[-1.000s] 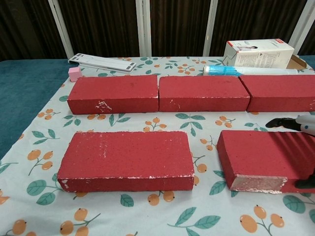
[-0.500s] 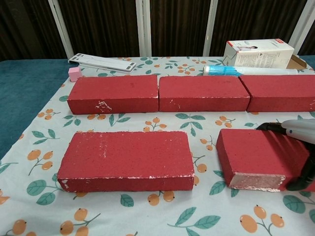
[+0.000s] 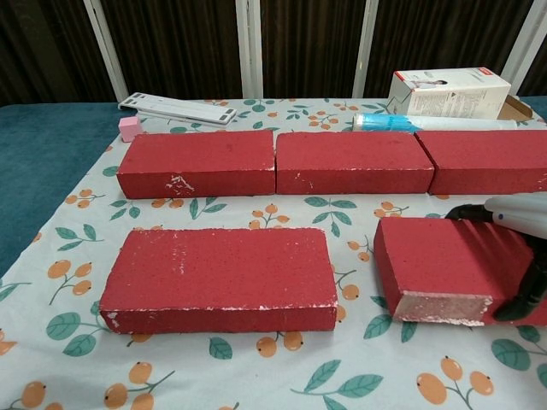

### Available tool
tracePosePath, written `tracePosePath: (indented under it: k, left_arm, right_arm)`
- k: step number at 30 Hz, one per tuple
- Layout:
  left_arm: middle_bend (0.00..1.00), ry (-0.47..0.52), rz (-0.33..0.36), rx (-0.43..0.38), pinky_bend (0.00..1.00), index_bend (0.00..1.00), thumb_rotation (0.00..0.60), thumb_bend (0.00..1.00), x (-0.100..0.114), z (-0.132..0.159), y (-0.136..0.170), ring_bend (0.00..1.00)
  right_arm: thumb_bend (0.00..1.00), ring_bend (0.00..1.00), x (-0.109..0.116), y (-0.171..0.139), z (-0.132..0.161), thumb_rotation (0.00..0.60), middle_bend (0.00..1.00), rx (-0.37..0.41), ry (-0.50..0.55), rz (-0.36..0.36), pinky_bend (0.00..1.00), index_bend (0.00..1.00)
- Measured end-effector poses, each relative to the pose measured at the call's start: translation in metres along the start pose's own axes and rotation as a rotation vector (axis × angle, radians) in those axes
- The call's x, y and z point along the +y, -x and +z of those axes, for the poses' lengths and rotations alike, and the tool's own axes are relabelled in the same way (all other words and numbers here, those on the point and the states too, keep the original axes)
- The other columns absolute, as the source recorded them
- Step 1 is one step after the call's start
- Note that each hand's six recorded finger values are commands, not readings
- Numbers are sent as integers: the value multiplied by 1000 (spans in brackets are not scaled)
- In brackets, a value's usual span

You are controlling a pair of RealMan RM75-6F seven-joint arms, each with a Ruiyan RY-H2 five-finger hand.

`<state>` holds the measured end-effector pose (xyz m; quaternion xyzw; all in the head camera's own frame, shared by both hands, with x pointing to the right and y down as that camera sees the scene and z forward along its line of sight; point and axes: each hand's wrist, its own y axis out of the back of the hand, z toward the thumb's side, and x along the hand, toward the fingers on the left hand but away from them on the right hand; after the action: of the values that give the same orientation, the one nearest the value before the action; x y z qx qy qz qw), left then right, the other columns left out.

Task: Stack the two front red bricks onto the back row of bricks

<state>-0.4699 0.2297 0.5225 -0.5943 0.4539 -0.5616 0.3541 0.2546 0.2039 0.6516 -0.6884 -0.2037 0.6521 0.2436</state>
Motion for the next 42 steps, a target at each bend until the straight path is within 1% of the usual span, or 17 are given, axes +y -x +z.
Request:
tracePosePath:
  k: [2, 5, 8, 12, 16, 19, 24, 32, 33, 37, 42]
  left_arm:
    - [36, -1, -2, 1, 145, 106, 600, 0, 0, 0, 0, 0]
    - [36, -3, -2, 1, 145, 106, 600, 0, -1, 0, -1, 0]
    - [36, -6, -3, 5, 145, 106, 600, 0, -1, -1, -1, 0]
    - [36, -13, -3, 15, 145, 107, 600, 0, -2, -3, -3, 0]
    - [36, -24, -3, 25, 145, 107, 600, 0, -4, -4, -5, 0]
    - [36, -35, -4, 38, 145, 107, 600, 0, -5, -5, -6, 0]
    - [35, -59, -6, 60, 145, 108, 600, 0, -8, -6, -9, 0]
    - [33, -90, -24, 75, 145, 109, 600, 0, -17, -1, -11, 0]
    - [33, -93, -23, 79, 145, 109, 600, 0, -18, -1, -12, 0]
    - [33, -104, -14, 88, 145, 111, 600, 0, -19, 1, -13, 0]
    - [32, -105, -7, 87, 145, 112, 600, 0, -19, 3, -12, 0]
  right_arm:
    - [68, 159, 7, -1, 0, 600, 345, 1, -3, -14, 0, 369]
    - [68, 159, 23, -3, -1, 600, 345, 1, -10, -43, 0, 369]
    - [68, 159, 43, -5, -3, 600, 345, -3, -25, -73, 0, 369]
    - [68, 159, 76, -5, -9, 600, 345, -11, -43, -100, 0, 369]
    - [68, 159, 104, -1, -10, 600, 345, -2, -56, -102, 0, 369]
    - [68, 159, 122, 5, -5, 600, 345, 29, -54, -92, 0, 369]
    - [69, 158, 150, 28, -1, 600, 345, 60, -72, -85, 0, 369]
    - [68, 159, 177, 74, 8, 600, 345, 81, -74, -41, 0, 369]
    - [68, 158, 181, 83, 11, 600, 345, 83, -71, -36, 0, 369]
    - [68, 158, 188, 106, 17, 600, 345, 84, -63, -21, 0, 369]
    - [69, 159, 187, 129, 21, 600, 345, 74, -39, 7, 0, 369]
